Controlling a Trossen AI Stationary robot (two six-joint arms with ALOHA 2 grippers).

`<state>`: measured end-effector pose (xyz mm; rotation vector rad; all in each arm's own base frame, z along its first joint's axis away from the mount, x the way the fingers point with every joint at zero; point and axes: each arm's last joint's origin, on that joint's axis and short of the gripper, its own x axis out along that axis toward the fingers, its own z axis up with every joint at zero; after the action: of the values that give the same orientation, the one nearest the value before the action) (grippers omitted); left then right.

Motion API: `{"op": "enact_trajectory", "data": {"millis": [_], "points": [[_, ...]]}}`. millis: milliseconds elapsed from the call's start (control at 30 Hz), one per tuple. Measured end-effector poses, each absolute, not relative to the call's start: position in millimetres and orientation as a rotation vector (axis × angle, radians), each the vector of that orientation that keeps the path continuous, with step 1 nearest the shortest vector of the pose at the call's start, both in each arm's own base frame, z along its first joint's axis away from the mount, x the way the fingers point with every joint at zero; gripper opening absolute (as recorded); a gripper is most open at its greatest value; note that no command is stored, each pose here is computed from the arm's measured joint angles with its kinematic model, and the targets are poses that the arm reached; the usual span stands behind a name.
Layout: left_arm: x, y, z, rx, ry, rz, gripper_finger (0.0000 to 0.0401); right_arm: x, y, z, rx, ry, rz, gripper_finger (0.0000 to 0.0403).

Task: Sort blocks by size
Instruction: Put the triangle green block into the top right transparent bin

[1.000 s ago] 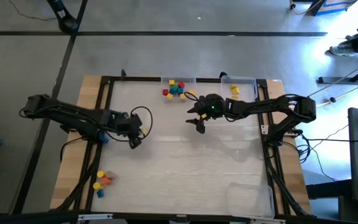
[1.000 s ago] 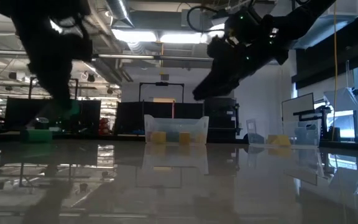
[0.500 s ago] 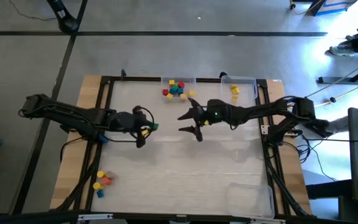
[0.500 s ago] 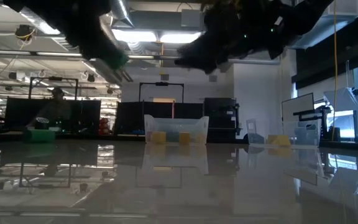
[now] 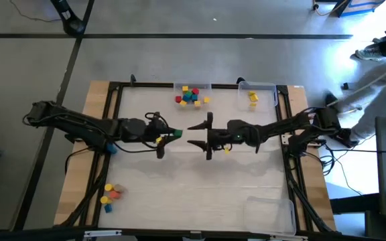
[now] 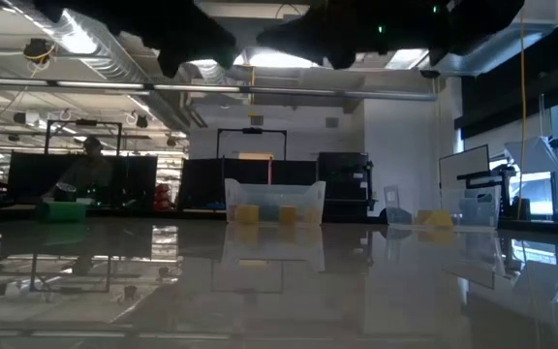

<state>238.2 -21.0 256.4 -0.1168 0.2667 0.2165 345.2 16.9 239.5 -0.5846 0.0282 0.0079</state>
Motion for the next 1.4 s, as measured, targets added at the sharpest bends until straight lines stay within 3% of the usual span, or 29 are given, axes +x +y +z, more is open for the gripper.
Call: {"op": "enact_trajectory", "data": {"millis": [400, 800, 1400], "points": [[241.7, -23.1, 267.0, -0.221, 0.149, 0.164, 0.0093, 357.9, 40.9, 250.2, -0.891, 0.001, -0.027, 0.0238], [242.0, -27.2, 270.5, -0.272, 0.116, 0.113, 0.0093, 391.9, 42.8, 258.3, -0.982, -0.011, -0.116, 0.0238], [241.4, -31.6, 273.7, -0.335, 0.087, 0.092, 0.0093, 392.5, 46.0, 261.7, -0.960, 0.028, -0.169, 0.0239]]}}
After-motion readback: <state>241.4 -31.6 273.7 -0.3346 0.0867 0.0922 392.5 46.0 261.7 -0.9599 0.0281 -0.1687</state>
